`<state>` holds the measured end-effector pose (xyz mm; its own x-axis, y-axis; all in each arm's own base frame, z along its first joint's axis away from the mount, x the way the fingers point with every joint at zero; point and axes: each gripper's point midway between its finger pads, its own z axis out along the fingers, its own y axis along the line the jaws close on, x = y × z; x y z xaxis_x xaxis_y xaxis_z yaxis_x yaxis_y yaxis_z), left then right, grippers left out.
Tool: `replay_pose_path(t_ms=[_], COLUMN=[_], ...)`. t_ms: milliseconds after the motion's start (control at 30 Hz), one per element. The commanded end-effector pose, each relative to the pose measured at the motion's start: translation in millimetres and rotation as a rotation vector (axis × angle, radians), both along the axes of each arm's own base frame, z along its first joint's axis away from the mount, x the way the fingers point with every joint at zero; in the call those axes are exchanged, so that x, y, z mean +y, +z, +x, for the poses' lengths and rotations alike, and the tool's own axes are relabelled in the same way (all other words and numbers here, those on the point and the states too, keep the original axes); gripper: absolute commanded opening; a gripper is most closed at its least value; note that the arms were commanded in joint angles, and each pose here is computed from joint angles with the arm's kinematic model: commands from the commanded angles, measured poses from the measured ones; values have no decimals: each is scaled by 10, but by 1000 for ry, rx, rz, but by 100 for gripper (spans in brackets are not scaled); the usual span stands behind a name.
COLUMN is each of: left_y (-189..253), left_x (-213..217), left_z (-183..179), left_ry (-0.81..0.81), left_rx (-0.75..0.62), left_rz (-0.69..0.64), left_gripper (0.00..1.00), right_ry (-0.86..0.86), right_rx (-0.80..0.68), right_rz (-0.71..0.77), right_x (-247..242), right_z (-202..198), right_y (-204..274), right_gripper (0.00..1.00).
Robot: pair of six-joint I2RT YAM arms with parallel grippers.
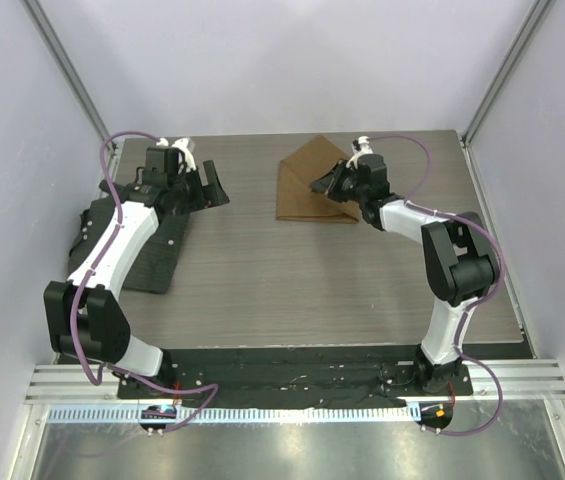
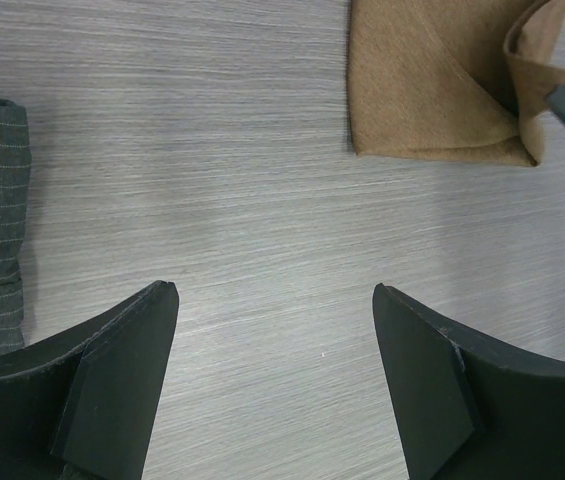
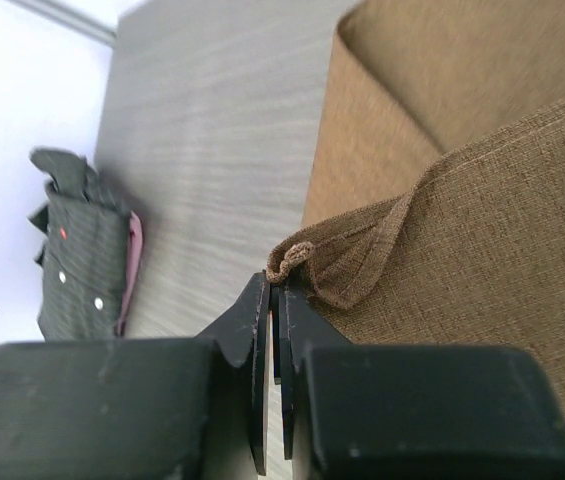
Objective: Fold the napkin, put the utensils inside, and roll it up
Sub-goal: Fold the napkin
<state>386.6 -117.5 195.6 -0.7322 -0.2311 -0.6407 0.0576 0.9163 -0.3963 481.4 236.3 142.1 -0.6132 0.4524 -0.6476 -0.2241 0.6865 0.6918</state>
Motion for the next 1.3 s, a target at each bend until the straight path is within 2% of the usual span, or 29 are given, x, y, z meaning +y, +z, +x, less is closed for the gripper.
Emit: replay_pose_path(t_ms=[0,467,1267], left_y=[178,156,130], left_x=[-11,-18,-33], left_z=[-6,-14,-14], left_ry=[-9,-11,-14], left_rx=[-53,-49,-42], left_rz=[-28,-33,-40], left_gripper=[84,84,84], right_ry=[61,121,172], right_rx=[-73,-25,5], right_rz=[-32,-111,-140], right_x=[178,380,743], right_z=[11,53,104], right_y=[178,-260,-526], right_gripper=[1,1,1])
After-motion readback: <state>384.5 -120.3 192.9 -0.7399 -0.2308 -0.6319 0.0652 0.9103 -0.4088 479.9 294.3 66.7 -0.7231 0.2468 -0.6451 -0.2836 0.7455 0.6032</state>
